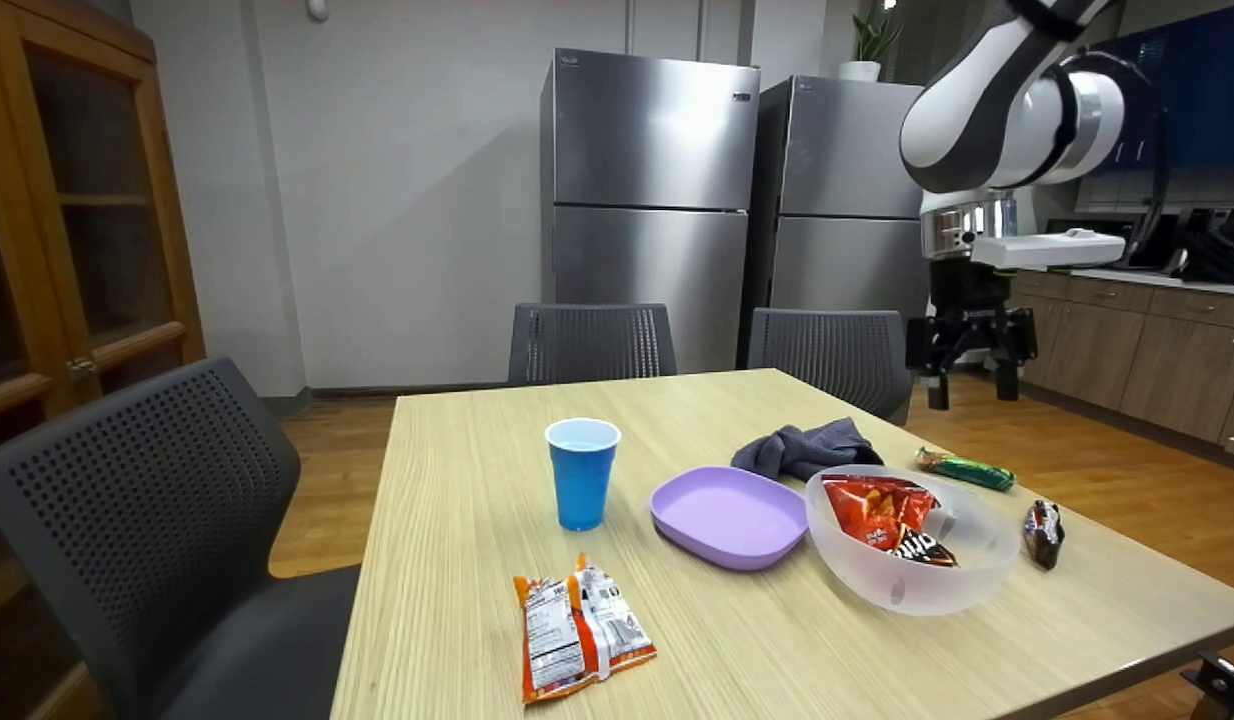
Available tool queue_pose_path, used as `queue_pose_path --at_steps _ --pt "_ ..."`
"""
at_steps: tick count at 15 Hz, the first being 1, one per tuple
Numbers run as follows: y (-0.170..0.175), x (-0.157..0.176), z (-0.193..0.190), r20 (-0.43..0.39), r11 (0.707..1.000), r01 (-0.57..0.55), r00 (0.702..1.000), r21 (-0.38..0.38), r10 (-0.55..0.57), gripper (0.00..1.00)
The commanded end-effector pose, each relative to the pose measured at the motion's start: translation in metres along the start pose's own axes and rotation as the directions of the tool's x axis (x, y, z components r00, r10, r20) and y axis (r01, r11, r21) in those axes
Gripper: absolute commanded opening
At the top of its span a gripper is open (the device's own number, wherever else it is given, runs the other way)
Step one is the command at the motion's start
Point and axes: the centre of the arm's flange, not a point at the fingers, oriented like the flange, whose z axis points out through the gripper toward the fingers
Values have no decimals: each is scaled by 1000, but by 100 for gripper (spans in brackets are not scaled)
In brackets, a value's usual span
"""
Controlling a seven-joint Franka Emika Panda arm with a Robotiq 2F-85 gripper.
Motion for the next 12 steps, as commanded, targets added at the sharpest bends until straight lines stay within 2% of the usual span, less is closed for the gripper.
queue_pose_path --at_steps 1,7,12 --pt "21 28 16 13 988 -153 988 20 153 100" --pt "42 55 47 61 928 -370 928 49 367 100" --pt "51 71 70 61 890 -456 889 24 454 100"
